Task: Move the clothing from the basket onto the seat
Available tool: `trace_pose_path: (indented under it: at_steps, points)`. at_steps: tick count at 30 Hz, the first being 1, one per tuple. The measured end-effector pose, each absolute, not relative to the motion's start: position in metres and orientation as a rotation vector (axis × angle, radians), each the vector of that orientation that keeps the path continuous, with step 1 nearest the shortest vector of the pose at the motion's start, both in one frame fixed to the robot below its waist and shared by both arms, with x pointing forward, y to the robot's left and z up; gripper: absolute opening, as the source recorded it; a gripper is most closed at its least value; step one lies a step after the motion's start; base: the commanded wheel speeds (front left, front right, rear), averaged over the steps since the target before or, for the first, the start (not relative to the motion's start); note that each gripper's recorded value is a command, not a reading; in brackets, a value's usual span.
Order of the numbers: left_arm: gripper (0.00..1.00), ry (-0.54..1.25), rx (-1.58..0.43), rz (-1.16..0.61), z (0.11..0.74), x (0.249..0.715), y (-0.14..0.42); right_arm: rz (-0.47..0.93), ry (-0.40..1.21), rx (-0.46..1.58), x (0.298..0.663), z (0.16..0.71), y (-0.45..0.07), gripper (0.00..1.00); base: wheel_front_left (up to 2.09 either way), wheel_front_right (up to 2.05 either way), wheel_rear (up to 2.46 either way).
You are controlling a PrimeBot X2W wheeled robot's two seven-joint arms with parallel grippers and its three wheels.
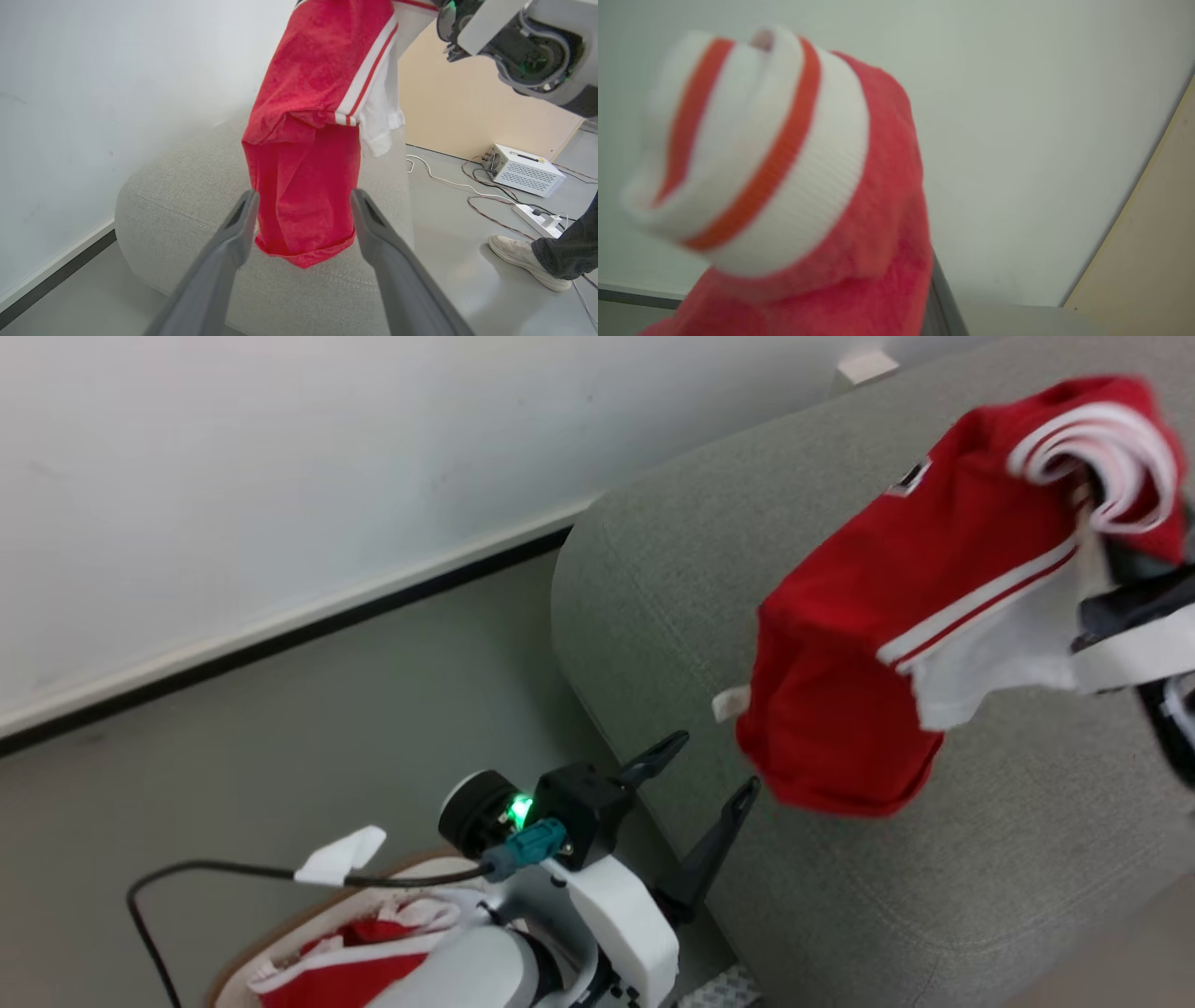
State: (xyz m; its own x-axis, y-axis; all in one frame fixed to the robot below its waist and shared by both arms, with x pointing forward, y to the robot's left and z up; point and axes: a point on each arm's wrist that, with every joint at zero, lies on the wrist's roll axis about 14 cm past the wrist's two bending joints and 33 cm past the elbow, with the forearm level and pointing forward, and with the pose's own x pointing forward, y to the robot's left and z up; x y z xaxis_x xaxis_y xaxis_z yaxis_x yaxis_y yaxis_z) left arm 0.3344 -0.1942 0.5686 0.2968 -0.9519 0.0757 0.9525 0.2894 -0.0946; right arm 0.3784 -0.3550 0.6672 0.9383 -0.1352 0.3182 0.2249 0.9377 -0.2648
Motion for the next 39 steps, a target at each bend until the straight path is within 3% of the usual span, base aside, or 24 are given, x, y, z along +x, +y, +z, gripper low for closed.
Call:
trace_pose_path:
  at_steps: [8, 14, 21, 26, 27, 28, 29, 39]
  points:
    - [1.0, -0.003, -0.131, -1.287, 0.546, 0.383, -0.184, -0.305, -0.315, -0.394, 0.447, 0.699, -0.413, 0.0, 0.0, 0.0, 0.0]
    - [1.0, 0.048, -0.176, -1.232, 0.509, 0.423, -0.167, -0.37, -0.229, -0.441, 0.508, 0.67, -0.444, 0.0, 0.0, 0.0, 0.0]
    - [1.0, 0.132, -0.208, -1.117, 0.46, 0.457, -0.137, -0.396, -0.022, -0.337, 0.56, 0.553, -0.447, 0.0, 0.0, 0.0, 0.0]
    - [1.0, 0.208, -0.195, -1.009, 0.424, 0.471, -0.107, -0.4, 0.155, -0.231, 0.564, 0.456, -0.431, 0.0, 0.0, 0.0, 0.0]
    - [1.0, 0.219, -0.193, -0.995, 0.42, 0.471, -0.103, -0.397, 0.191, -0.218, 0.562, 0.44, -0.426, 0.19, 0.0, 0.0, 0.0]
    - [1.0, 0.228, -0.191, -0.986, 0.417, 0.471, -0.1, -0.39, 0.224, -0.219, 0.558, 0.427, -0.422, 0.77, 0.0, 0.0, 0.0]
    - [1.0, 0.234, -0.186, -0.979, 0.414, 0.471, -0.098, -0.385, 0.243, -0.214, 0.556, 0.42, -0.418, 1.0, 0.0, 0.0, 0.0]
    - [1.0, 0.172, -0.204, -0.932, 0.444, 0.474, -0.095, -0.362, 0.223, -0.212, 0.52, 0.43, -0.395, 1.0, 0.0, 0.0, 0.0]
